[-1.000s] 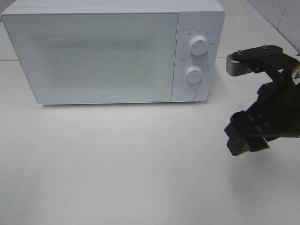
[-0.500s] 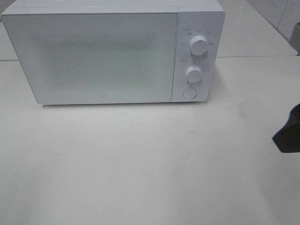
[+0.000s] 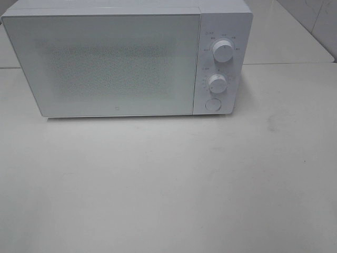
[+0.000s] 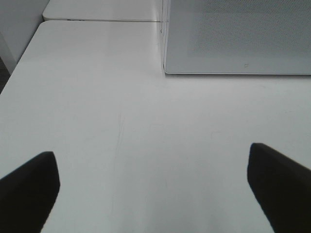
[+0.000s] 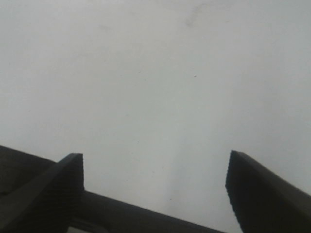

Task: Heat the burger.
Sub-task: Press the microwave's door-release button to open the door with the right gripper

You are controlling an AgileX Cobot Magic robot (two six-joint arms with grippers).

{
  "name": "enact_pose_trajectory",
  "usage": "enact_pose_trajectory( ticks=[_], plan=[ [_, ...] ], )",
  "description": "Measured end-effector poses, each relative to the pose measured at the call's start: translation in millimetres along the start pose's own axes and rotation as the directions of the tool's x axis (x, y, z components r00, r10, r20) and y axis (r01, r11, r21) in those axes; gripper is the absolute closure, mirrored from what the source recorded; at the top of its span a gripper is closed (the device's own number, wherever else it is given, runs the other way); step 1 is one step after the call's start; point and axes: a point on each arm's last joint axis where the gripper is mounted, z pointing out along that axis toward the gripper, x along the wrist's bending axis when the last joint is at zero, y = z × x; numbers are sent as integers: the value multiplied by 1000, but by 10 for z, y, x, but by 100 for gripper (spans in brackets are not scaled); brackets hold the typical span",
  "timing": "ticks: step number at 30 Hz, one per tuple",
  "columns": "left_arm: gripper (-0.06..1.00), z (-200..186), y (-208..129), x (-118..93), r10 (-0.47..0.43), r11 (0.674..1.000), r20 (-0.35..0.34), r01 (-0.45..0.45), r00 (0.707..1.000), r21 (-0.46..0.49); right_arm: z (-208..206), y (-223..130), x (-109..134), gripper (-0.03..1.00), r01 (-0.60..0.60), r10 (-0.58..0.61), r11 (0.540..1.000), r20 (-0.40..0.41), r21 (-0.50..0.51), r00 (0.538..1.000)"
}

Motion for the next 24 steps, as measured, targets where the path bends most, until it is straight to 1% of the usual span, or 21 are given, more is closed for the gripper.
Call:
enact_pose_trajectory(
  ticks=[1, 2, 3, 4, 5, 6, 7, 8, 9, 10, 11, 12, 13, 14, 16, 24],
  plan=[
    [-3, 0, 0, 0, 0, 1000, 0, 0, 1000, 0, -29, -49, -12, 20, -14, 14, 1000, 11, -21, 1000],
    [-3, 0, 0, 0, 0, 1000, 0, 0, 1000, 0, -90, -155, -30, 21, -40, 43, 997, 32, -70, 999],
    [-3, 0, 0, 0, 0, 1000, 0, 0, 1000, 0, -90, -155, -30, 21, -40, 43, 997, 32, -70, 999],
    [-3, 0, 0, 0, 0, 1000, 0, 0, 1000, 0, -125, -215, -34, 21, -51, 55, 994, 40, -100, 998],
    [-3, 0, 0, 0, 0, 1000, 0, 0, 1000, 0, -190, -335, -35, 21, -67, 76, 985, 53, -159, 996],
    [-3, 0, 0, 0, 0, 1000, 0, 0, 1000, 0, -219, -393, -36, 21, -72, 86, 979, 63, -189, 994],
    [-3, 0, 0, 0, 0, 1000, 0, 0, 1000, 0, -219, -393, -36, 21, -72, 86, 979, 63, -189, 994],
    [-3, 0, 0, 0, 0, 1000, 0, 0, 1000, 0, -250, -498, -33, 21, -81, 102, 969, 78, -233, 992],
    [-3, 0, 0, 0, 0, 1000, 0, 0, 1000, 0, -250, -498, -33, 21, -81, 102, 969, 78, -233, 992],
    [-3, 0, 0, 0, 0, 1000, 0, 0, 1000, 0, -263, -542, -29, 21, -85, 109, 964, 82, -253, 991],
    [-3, 0, 0, 0, 0, 1000, 0, 0, 1000, 0, -275, -643, -22, 21, -88, 120, 952, 92, -295, 989],
    [-3, 0, 0, 0, 0, 1000, 0, 0, 1000, 0, -275, -643, -22, 21, -88, 120, 952, 92, -295, 989],
    [-3, 0, 0, 0, 0, 1000, 0, 0, 1000, 0, -270, -721, -13, 21, -89, 126, 942, 94, -325, 988],
    [-3, 0, 0, 0, 0, 1000, 0, 0, 1000, 0, -270, -721, -13, 21, -89, 126, 942, 94, -325, 988],
    [-3, 0, 0, 0, 0, 1000, 0, 0, 1000, 0, -234, -807, -2, 21, -87, 131, 926, 96, -367, 987],
    [-3, 0, 0, 0, 0, 1000, 0, 0, 1000, 0, -177, -807, 0, 21, -85, 130, 921, 94, -381, 987]
  ],
)
